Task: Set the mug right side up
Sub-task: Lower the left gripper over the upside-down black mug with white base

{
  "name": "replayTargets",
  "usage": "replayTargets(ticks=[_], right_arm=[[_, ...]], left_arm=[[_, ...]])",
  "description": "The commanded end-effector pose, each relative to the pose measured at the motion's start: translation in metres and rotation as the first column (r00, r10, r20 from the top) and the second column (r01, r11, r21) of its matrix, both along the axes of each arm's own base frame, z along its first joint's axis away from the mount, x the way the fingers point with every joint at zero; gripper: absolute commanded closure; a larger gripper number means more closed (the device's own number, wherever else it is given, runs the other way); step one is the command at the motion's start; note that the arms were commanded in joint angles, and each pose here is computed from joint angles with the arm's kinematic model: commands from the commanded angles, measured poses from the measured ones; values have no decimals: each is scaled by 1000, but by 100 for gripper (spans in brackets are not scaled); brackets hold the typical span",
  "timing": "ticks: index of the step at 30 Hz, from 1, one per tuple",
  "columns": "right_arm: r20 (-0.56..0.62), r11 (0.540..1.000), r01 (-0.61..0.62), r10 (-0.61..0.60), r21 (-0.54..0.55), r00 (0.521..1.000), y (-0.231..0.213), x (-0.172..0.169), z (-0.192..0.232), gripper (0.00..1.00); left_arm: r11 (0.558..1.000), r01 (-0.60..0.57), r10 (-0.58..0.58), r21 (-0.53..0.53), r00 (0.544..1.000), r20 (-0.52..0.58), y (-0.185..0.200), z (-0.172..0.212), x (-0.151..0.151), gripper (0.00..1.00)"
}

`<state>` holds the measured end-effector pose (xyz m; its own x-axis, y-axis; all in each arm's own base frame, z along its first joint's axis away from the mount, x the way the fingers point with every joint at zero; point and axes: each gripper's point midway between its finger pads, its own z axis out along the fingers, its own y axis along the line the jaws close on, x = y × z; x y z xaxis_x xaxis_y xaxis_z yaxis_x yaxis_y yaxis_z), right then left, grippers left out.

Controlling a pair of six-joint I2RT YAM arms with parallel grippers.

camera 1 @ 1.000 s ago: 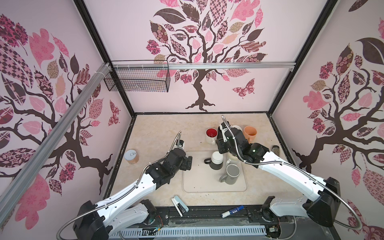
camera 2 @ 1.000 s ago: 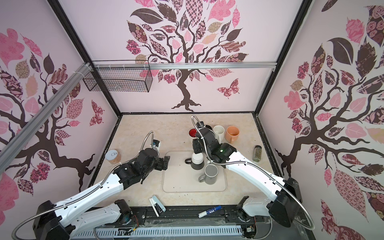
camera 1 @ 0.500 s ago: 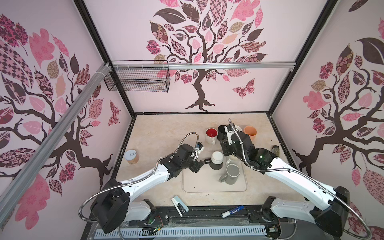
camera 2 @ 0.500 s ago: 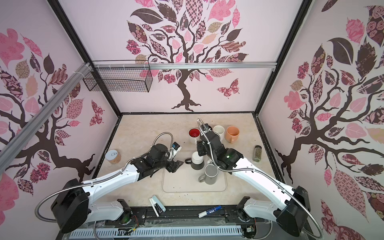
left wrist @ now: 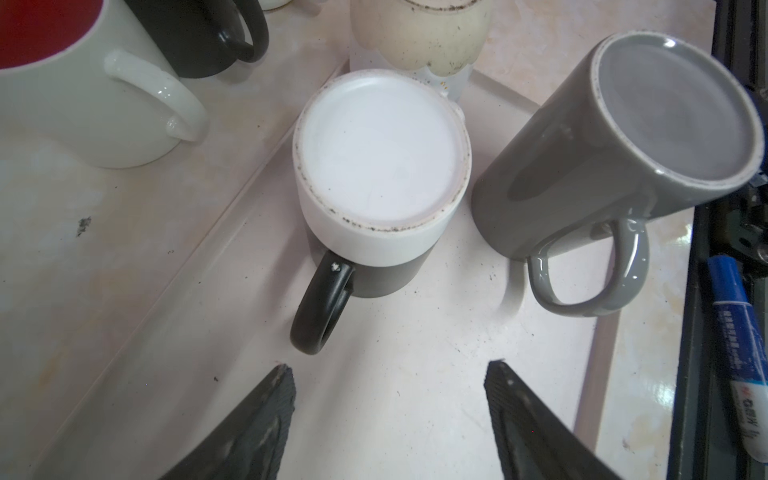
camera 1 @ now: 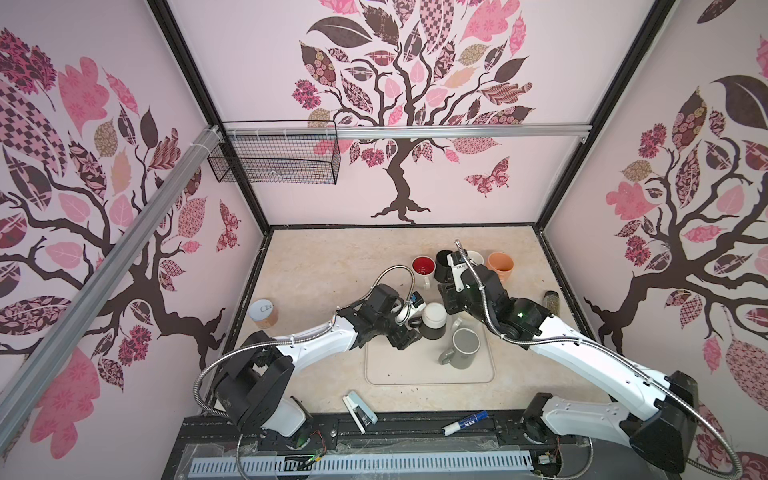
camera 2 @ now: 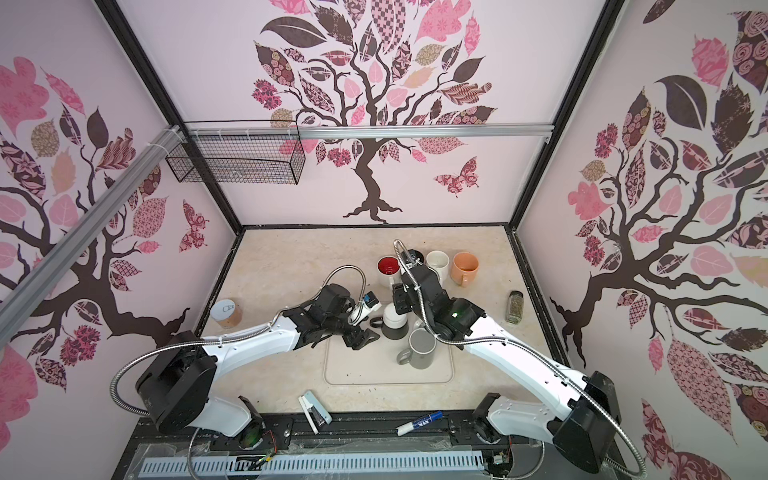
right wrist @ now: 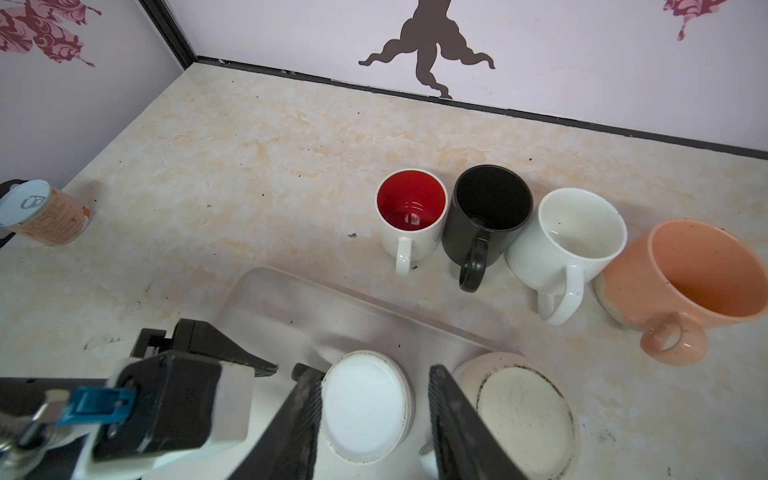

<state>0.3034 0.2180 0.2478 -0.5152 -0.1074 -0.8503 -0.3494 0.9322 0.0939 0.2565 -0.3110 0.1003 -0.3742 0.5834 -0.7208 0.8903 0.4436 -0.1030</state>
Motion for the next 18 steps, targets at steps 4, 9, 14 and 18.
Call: replayTargets(ticks=[4, 9, 14, 18], right_arm=[[23, 999, -16, 15, 32, 1000, 0, -3, 9, 54], [20, 999, -18, 18, 31, 1000, 1, -3, 6, 54], [19, 998, -26, 25, 50, 1000, 3, -5, 6, 54], [11, 999, -23, 22, 42, 1000, 2, -5, 2, 54]], left_arm=[[997, 54, -51, -58, 997, 61, -19, 19, 21, 24], [996, 72, -70, -52, 997, 39, -24, 9, 24, 25], [994, 96, -96, -47, 995, 1, -28, 3, 22, 30], [993, 106, -107, -51, 994, -21, -29, 0, 17, 31]])
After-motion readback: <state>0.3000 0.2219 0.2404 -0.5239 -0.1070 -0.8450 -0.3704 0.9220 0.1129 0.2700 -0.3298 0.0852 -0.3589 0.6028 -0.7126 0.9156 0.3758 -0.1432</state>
